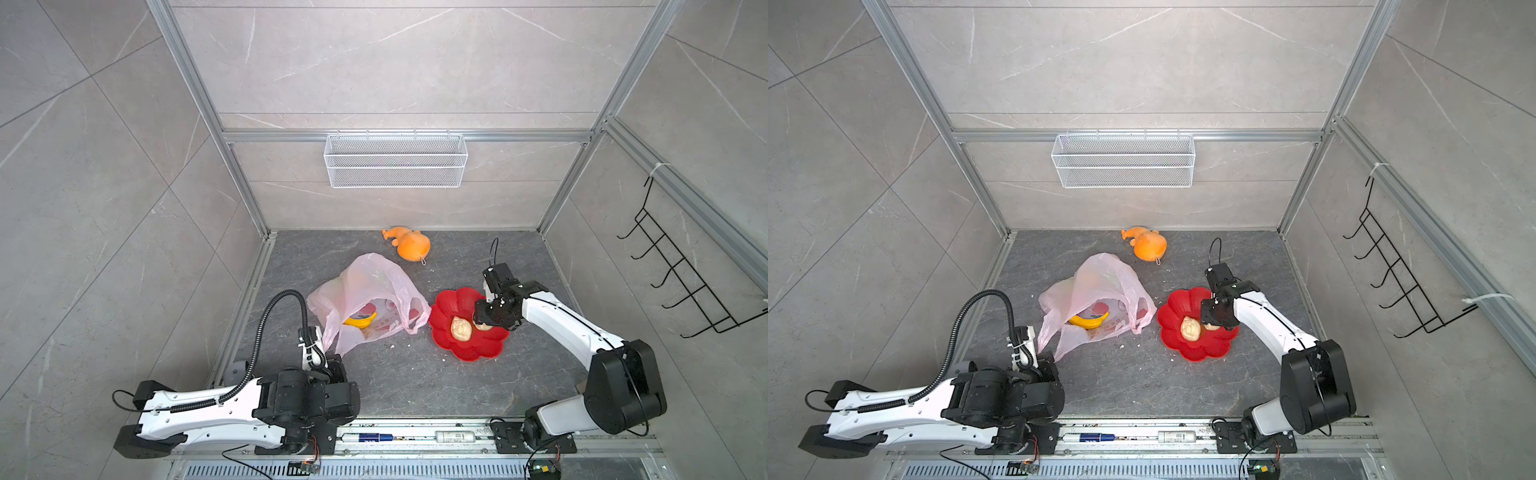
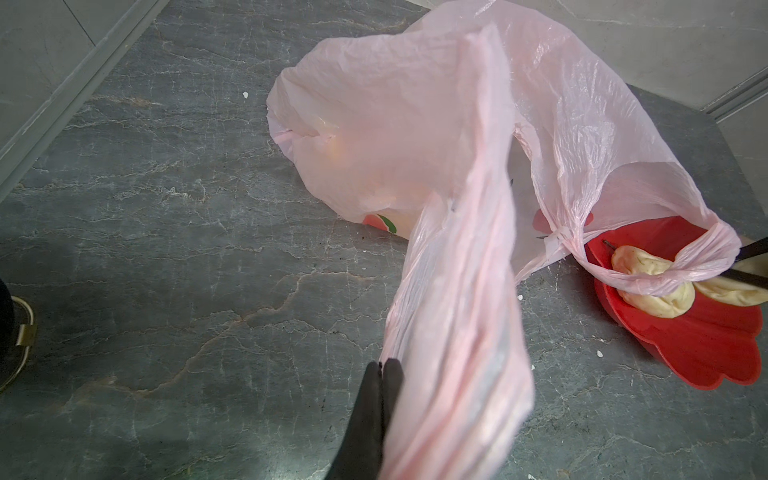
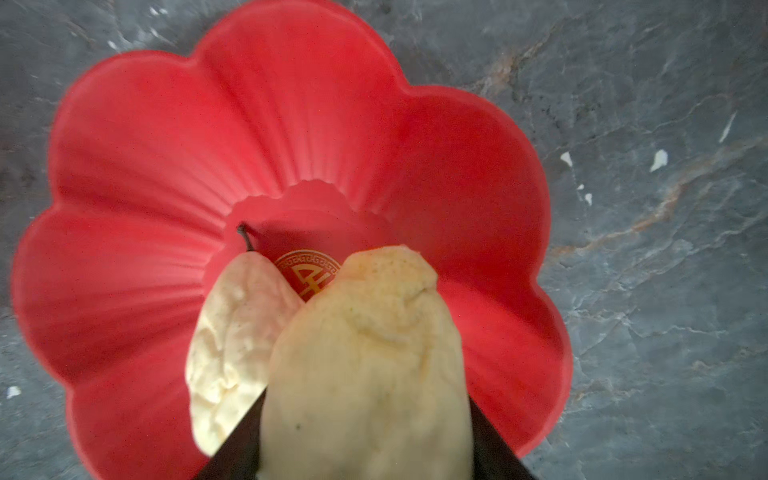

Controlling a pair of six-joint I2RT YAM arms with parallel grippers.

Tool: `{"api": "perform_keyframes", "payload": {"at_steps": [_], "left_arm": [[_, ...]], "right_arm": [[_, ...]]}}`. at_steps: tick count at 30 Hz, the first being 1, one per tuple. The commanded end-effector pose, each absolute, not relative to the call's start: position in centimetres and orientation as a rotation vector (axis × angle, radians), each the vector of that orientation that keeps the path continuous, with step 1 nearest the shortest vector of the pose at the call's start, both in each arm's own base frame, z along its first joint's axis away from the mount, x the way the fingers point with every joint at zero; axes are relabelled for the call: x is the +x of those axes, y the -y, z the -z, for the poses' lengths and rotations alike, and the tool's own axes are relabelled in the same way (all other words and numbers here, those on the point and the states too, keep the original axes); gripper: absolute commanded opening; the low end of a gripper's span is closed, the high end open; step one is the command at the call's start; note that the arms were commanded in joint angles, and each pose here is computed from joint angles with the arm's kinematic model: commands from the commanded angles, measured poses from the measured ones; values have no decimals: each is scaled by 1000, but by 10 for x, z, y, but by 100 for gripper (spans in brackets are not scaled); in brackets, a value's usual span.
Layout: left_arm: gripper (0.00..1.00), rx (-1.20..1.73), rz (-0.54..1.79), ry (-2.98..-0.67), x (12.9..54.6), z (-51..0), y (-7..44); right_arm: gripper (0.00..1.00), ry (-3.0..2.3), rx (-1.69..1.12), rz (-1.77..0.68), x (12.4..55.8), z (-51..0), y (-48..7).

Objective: Take the fake fruits out of the plastic bag
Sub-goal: 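Lift the beige fruit out of the bag and carry it over the red plate, then lower the beige fruit onto the red plate and open the right gripper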

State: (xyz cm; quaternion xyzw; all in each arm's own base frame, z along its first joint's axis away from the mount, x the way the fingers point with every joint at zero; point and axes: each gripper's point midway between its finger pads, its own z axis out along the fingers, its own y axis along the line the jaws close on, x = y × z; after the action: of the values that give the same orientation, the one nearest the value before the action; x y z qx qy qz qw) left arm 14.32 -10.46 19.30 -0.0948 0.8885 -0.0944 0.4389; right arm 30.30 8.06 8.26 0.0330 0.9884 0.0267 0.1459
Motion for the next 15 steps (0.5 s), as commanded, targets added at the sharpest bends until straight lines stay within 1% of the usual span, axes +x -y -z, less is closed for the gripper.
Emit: {"api": "perform_keyframes", "payload": {"at_steps": [1, 8, 13, 15], "left_arm": [[0, -233, 220, -2162, 148, -205, 99], [0, -234, 217, -2171, 147, -203, 101], [0, -232, 218, -2174, 147, -203, 102], [0, -233, 215, -2173, 147, -203, 102]], "right_arm": [[36, -2853, 88, -12, 306, -67, -72], [37, -2890, 88, -64, 305, -49, -79], [41, -2892, 90, -79, 305, -45, -81], [44, -2900, 90, -72, 305, -42, -81]]}}
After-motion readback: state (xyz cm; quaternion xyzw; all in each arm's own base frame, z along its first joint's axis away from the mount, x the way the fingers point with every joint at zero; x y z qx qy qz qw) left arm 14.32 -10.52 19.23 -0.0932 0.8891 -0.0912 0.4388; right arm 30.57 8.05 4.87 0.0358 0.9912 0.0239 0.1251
